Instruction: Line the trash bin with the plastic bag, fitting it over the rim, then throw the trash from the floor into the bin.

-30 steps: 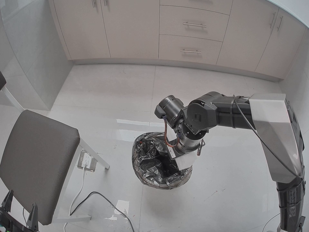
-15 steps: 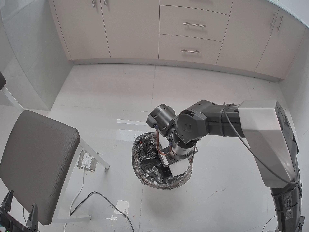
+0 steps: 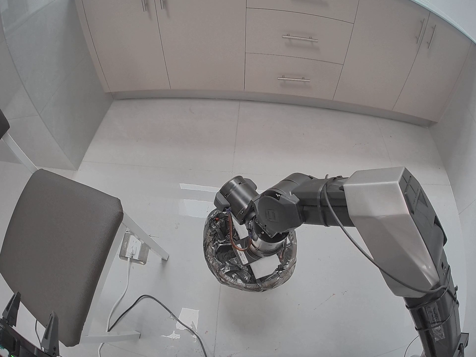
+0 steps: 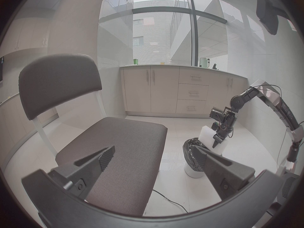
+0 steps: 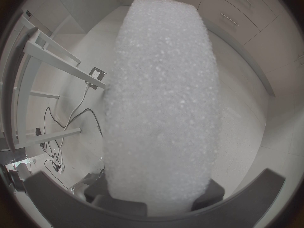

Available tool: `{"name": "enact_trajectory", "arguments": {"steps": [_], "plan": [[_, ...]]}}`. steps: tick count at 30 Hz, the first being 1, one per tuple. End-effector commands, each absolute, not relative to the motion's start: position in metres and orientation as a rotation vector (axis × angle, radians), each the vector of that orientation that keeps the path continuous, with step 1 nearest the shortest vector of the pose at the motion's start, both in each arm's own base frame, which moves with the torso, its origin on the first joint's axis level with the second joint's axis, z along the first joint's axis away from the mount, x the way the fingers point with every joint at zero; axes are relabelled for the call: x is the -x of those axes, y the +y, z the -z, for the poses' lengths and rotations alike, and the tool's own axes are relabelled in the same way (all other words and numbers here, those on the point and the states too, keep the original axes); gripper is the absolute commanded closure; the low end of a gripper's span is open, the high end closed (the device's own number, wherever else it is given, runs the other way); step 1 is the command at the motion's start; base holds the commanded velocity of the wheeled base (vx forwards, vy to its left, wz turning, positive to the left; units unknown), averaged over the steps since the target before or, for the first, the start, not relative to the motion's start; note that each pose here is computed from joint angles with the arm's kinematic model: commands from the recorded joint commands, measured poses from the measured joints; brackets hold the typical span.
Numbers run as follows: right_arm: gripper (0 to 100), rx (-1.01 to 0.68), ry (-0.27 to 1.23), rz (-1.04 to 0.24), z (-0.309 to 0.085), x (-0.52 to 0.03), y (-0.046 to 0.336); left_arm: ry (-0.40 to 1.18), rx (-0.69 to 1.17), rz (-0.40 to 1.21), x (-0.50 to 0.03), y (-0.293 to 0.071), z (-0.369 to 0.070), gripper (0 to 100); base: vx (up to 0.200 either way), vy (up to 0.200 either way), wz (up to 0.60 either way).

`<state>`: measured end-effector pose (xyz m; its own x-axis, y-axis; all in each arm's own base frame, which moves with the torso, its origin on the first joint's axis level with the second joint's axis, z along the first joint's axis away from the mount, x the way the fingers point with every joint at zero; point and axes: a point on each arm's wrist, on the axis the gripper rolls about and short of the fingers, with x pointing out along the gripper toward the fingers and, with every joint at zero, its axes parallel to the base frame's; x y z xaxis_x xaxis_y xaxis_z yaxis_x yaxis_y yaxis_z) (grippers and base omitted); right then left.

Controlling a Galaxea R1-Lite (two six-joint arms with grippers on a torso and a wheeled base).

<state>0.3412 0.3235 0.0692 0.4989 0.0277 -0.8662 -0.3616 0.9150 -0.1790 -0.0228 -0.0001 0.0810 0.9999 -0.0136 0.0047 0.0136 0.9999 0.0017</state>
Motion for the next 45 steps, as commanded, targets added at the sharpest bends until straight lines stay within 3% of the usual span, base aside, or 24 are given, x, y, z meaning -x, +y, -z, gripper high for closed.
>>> {"name": "enact_trajectory", "arguments": {"steps": [1,45], "plan": [[100,0.371,1.043,-0.234,-0.060,-0.343,0.323,-0.002,-0.002,0.014,0.023,0.000,-0.076,0,0.000,0.000,0.00],[100,0.333,1.020,-0.182,-0.057,-0.356,0.315,-0.003,-0.002,0.014,0.023,0.000,-0.076,0,0.000,0.000,0.00]]}}
